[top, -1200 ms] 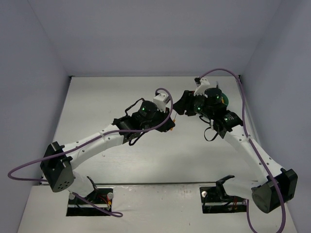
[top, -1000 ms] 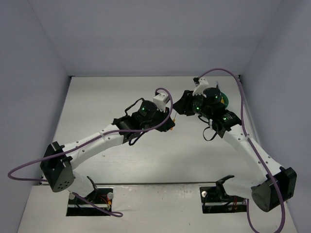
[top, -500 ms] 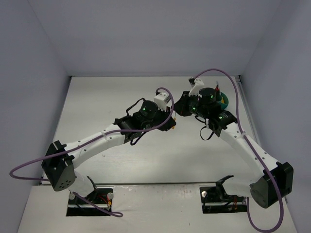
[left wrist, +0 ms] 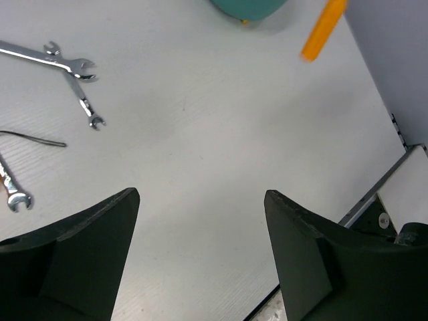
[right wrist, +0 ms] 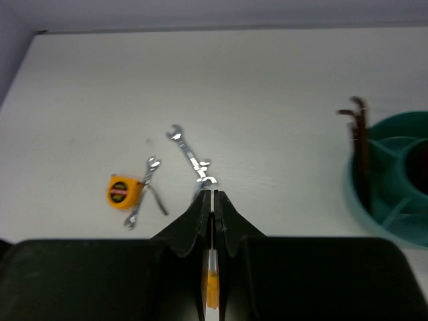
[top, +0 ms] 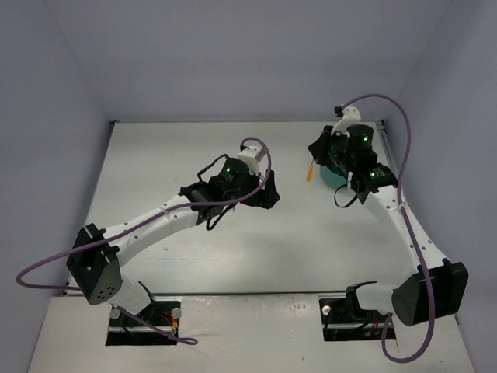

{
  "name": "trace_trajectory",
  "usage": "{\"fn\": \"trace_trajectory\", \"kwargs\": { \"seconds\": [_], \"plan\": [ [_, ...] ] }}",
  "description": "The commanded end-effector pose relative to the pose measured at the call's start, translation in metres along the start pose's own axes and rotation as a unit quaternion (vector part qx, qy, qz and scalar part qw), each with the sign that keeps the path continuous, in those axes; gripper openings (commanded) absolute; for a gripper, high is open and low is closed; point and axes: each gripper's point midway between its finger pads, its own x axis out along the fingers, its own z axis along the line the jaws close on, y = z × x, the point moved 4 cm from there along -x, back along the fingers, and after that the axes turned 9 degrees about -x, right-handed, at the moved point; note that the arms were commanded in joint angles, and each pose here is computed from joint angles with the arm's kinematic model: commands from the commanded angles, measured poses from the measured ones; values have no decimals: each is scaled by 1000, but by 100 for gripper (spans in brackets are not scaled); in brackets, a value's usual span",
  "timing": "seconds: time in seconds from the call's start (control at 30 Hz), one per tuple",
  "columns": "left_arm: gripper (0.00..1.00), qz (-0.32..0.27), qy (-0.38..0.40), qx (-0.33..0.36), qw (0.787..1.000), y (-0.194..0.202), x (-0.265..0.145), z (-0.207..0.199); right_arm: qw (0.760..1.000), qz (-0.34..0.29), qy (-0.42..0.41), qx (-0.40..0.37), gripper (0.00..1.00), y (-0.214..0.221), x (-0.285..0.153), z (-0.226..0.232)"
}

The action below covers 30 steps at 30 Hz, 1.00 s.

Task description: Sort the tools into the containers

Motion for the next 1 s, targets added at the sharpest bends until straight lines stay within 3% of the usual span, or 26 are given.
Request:
{"fn": "trace_trajectory", "kwargs": {
  "seconds": [0.0,0.17,0.4,0.67,0.97],
  "plan": [
    [73,-33,-31,-29,999,-22,-23,17,989,-78,105,-70,0,-65,-9,-65],
    [73,-17,-77,-45,996,-6,-36,51,971,-82,209,-83,0,-94,-12,-156],
    [73,2,-129,-37,991,13,-53,77,970,-34,213,-115,0,-84,39,-221],
    [73,7,-155,-24,988,17,-58,88,969,19,210,-127,0,-46,87,-258],
    [73,16,-161,-16,987,19,-53,91,974,71,178,-123,0,6,106,-260]
  ]
}}
